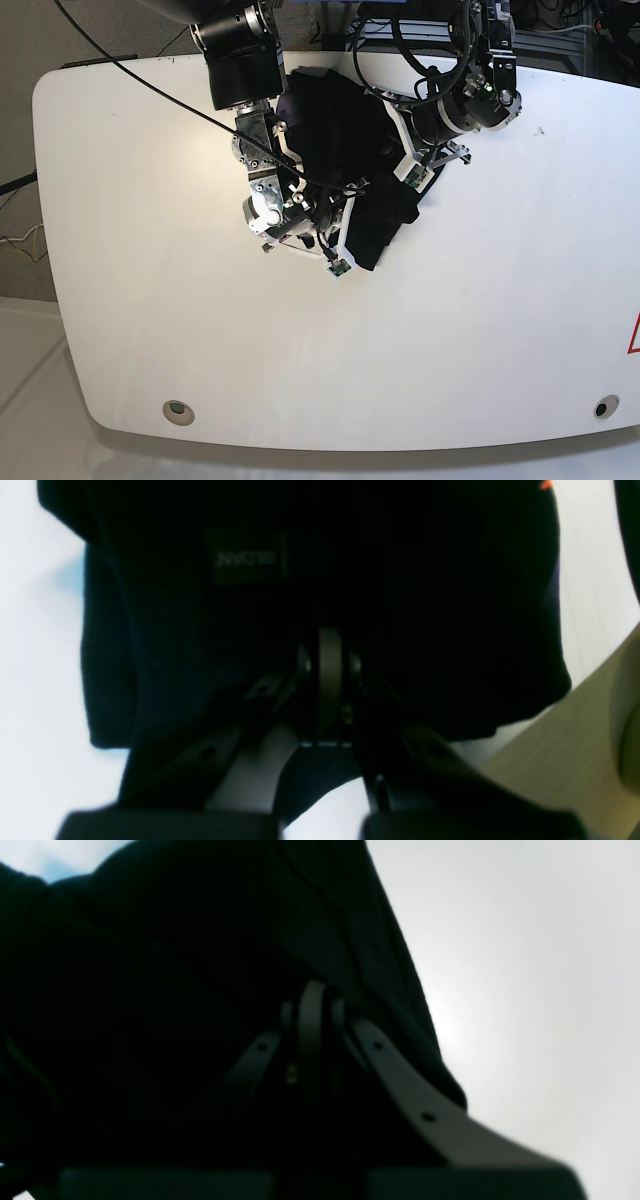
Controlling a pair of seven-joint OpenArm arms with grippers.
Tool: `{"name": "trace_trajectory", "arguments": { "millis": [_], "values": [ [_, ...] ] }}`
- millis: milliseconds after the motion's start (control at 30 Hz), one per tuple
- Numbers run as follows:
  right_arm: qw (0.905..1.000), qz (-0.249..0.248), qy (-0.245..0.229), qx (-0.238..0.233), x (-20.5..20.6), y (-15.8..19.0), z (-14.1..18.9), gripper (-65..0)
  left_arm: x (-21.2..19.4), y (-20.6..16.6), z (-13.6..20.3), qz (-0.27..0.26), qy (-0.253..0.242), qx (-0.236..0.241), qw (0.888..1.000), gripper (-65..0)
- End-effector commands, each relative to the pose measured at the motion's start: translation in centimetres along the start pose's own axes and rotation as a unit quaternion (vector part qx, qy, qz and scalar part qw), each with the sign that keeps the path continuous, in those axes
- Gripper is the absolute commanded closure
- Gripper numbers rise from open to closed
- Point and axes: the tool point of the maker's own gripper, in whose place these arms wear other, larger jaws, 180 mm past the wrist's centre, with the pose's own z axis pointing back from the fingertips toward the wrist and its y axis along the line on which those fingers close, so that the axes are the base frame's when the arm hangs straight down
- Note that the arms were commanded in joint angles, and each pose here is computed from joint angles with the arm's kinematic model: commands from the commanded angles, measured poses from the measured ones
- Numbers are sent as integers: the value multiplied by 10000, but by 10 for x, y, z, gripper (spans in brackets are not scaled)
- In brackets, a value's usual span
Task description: Fold the T-shirt properly
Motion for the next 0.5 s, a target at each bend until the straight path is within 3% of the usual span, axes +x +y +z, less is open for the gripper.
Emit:
{"name": "trace_trajectory", "arguments": {
  "millis": [0, 300, 467],
  "values": [
    [9998, 7, -200, -22, 12, 0, 4, 0, 16, 4, 3, -100, -267, 1, 9996, 0],
    [9988, -467, -114, -87, -8, -17, 4, 0, 10, 4, -2, -23, -178, -44, 9998, 0],
    [9986, -508, -97, -85, -11, -17, 4, 0, -13, 3, -15, 205, 132, -180, 9995, 0]
  ]
}}
